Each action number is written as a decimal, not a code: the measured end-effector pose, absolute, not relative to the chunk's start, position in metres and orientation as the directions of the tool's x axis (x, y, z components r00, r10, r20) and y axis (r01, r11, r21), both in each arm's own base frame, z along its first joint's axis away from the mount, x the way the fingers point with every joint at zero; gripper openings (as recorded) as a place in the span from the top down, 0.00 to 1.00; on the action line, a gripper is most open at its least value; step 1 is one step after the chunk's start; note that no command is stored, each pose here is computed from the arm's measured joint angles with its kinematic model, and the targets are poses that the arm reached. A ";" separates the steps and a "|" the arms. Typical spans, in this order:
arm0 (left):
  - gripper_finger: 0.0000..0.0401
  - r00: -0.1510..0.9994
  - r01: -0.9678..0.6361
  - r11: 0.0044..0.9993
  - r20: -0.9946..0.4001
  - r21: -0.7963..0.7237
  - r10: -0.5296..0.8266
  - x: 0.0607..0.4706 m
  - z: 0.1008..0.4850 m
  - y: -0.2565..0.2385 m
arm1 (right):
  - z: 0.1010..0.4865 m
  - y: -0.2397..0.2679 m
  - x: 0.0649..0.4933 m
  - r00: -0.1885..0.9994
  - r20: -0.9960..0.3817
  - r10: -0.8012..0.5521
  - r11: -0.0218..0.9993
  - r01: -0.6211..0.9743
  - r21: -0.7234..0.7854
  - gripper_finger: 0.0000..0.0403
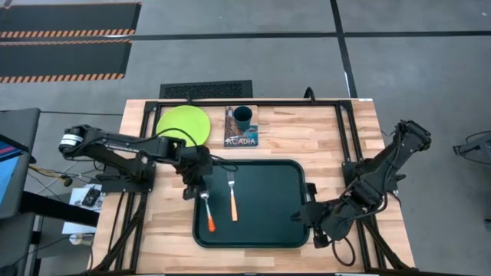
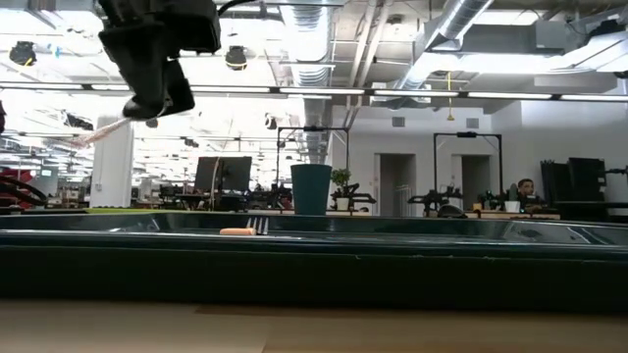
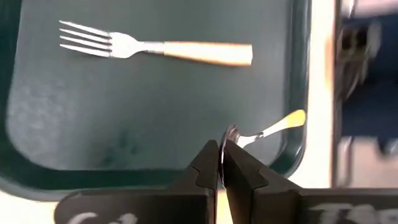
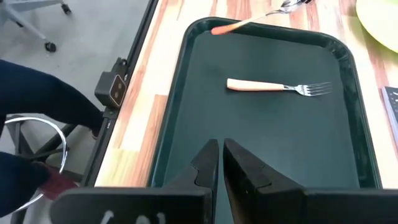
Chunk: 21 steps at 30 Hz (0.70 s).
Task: Pick and place plate/cup/fork/spoon on tray
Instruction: Put the orange spoon on the black tray to the left of the orange fork
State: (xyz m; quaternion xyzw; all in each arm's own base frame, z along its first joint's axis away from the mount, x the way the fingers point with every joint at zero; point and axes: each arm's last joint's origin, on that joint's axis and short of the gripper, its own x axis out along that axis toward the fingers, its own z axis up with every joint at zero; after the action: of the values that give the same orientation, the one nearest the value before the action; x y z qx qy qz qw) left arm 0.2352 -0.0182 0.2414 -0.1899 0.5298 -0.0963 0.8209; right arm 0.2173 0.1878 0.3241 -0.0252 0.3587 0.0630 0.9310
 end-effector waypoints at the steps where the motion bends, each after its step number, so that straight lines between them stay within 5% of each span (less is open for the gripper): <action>1: 1.00 0.387 -0.010 0.921 -0.851 -0.390 -0.356 0.237 0.242 -0.017 | 0.324 0.188 0.217 0.735 -0.671 0.099 0.991 -0.135 -0.001 0.87; 10: 1.00 0.190 0.296 0.932 -0.943 -0.209 -0.272 0.284 0.234 -0.001 | 0.324 0.188 0.217 0.733 -0.673 0.098 0.993 -0.119 0.015 0.87; 21: 1.00 0.117 0.335 0.914 -0.952 -0.230 -0.282 0.334 0.213 0.028 | 0.323 0.187 0.216 0.724 -0.683 0.092 0.994 -0.102 0.026 0.87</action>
State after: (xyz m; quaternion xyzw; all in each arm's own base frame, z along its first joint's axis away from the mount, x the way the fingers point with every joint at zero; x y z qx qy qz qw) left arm 0.3344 0.0282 0.2134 0.0208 0.6316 -0.2064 0.7470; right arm 0.2155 0.1874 0.3229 -0.0064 0.3675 0.0521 0.9285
